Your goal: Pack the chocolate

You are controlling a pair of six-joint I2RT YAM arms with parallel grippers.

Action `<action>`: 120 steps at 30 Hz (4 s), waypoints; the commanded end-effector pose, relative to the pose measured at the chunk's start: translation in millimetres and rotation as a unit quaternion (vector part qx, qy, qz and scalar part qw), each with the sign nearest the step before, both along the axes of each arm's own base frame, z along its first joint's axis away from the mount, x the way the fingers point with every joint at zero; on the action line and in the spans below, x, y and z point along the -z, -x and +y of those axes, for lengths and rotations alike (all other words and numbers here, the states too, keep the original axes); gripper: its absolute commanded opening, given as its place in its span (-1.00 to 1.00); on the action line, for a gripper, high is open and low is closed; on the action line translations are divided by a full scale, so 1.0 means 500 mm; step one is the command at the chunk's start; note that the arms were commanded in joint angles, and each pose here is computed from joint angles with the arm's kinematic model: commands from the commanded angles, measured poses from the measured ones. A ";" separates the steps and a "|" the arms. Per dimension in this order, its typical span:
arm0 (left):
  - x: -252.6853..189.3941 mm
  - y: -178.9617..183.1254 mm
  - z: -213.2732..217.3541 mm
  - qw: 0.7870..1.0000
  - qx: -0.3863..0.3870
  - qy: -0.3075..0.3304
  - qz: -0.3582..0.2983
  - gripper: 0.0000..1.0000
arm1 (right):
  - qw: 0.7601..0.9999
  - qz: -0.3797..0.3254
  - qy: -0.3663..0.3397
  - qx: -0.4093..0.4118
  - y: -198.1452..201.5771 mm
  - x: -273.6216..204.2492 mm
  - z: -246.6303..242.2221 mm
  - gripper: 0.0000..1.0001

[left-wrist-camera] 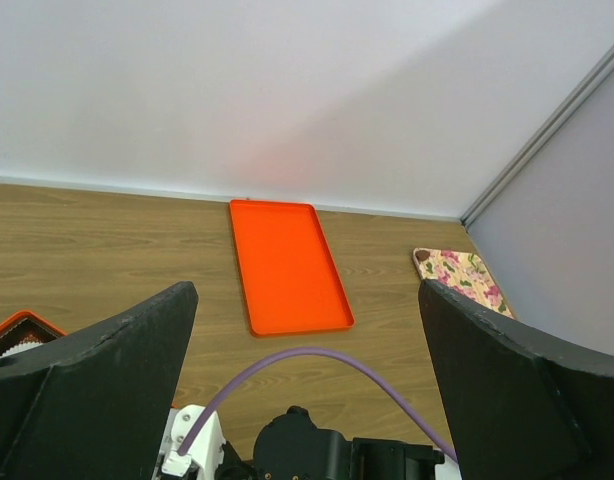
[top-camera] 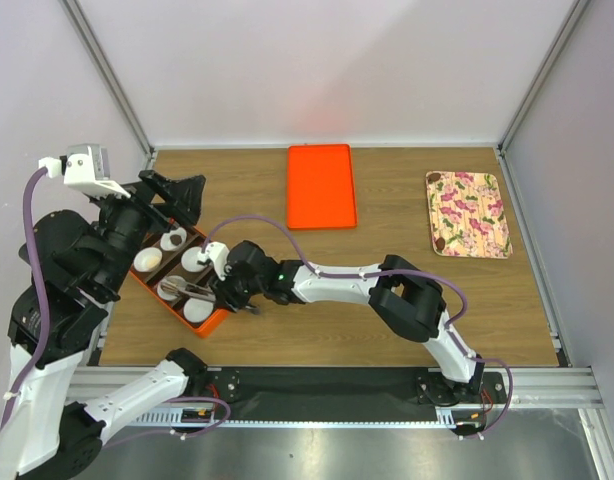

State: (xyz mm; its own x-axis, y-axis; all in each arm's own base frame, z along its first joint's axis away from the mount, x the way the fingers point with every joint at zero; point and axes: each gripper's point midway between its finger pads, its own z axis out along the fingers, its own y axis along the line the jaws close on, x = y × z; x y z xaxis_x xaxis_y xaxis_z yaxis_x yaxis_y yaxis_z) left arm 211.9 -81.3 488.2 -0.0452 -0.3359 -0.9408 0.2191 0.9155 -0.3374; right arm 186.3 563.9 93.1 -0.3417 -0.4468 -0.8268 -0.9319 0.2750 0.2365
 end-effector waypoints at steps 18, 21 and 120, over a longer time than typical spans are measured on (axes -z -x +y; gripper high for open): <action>-0.009 -0.002 -0.001 1.000 0.002 0.001 -0.010 0.99 | 0.997 -0.058 -0.060 0.009 -0.031 -0.112 0.033 -0.15; -0.019 0.003 -0.006 1.000 0.013 -0.003 -0.014 1.00 | 0.993 -0.079 -0.081 0.013 -0.036 -0.166 0.026 -0.15; 0.280 -0.085 -0.176 0.975 0.146 -0.077 0.146 0.99 | 0.727 0.013 0.073 0.683 -0.609 -0.123 -1.179 -0.24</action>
State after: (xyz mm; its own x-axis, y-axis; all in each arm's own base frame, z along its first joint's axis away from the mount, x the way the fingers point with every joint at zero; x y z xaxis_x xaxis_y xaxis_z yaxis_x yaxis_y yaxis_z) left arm 254.4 -175.3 322.8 -0.4497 -0.1005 -0.8875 0.3870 0.8736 -0.2950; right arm 491.4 -20.7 126.7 -0.6086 0.2499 -0.7531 0.2367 0.9631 0.1283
